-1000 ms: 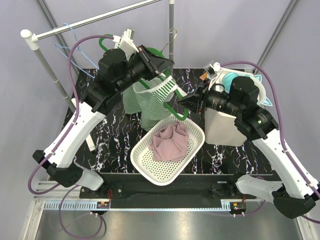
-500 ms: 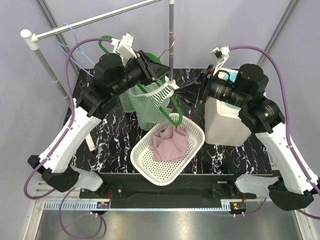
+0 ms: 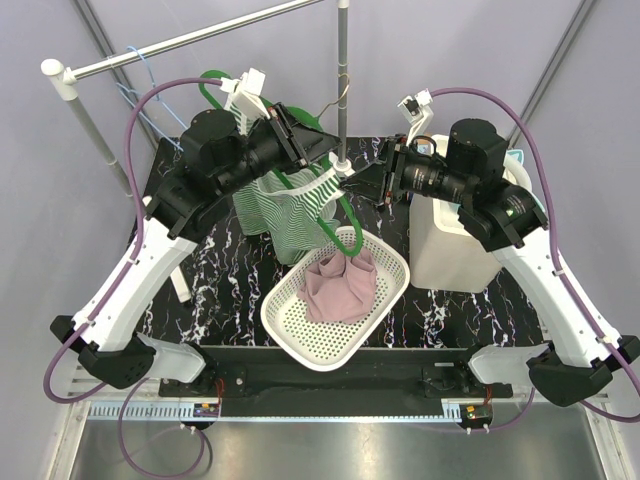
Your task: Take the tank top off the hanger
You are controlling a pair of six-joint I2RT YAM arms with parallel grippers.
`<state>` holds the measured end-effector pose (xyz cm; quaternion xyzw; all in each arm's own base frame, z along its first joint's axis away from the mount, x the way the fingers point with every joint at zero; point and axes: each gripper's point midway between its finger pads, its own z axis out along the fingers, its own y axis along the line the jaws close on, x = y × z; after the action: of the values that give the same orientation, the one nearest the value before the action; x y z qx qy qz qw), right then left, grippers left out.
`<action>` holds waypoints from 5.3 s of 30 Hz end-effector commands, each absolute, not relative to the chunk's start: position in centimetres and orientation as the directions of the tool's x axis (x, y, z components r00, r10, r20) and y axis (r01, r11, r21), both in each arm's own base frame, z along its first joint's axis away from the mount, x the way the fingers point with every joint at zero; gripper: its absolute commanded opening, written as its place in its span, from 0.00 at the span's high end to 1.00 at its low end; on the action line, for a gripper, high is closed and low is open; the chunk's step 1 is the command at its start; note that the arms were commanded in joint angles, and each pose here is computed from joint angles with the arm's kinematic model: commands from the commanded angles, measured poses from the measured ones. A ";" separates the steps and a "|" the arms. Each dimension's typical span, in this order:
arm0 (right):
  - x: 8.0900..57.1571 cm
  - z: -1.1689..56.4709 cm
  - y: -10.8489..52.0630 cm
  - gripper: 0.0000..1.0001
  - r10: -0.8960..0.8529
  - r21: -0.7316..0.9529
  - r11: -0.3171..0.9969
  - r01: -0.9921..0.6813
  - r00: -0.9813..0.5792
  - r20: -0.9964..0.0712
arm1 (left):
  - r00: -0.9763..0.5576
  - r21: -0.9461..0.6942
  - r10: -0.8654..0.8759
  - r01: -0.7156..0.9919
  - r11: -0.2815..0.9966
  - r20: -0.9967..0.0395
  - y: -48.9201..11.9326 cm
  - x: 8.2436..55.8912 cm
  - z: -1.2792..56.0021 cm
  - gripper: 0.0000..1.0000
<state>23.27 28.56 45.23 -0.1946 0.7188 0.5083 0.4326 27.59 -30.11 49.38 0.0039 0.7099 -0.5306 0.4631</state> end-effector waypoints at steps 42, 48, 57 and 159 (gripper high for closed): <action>19.4 44.8 26.3 1.00 0.169 0.549 0.382 -0.743 -0.528 -0.832 | -0.249 -0.669 -0.658 0.527 0.524 -0.711 -24.7 29.0 56.8 1.00; 18.3 42.2 24.8 1.00 0.183 0.563 0.425 -0.709 -0.542 -0.820 | -0.168 -0.700 -0.749 0.529 0.480 -0.641 -23.1 29.0 59.7 1.00; 17.4 40.5 23.9 1.00 0.207 0.591 0.440 -0.676 -0.564 -0.799 | -0.177 -0.748 -0.818 0.543 0.383 -0.547 -22.3 28.3 61.5 1.00; 23.9 41.2 27.1 1.00 0.342 0.555 0.460 -0.693 -0.439 -0.831 | -0.503 -0.866 -0.846 0.488 -0.111 -0.175 -24.4 26.2 64.4 1.00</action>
<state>22.53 25.77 37.08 -0.0931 0.7187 0.4954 0.4789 29.50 -25.13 59.30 -0.2056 0.5531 -0.6302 0.5047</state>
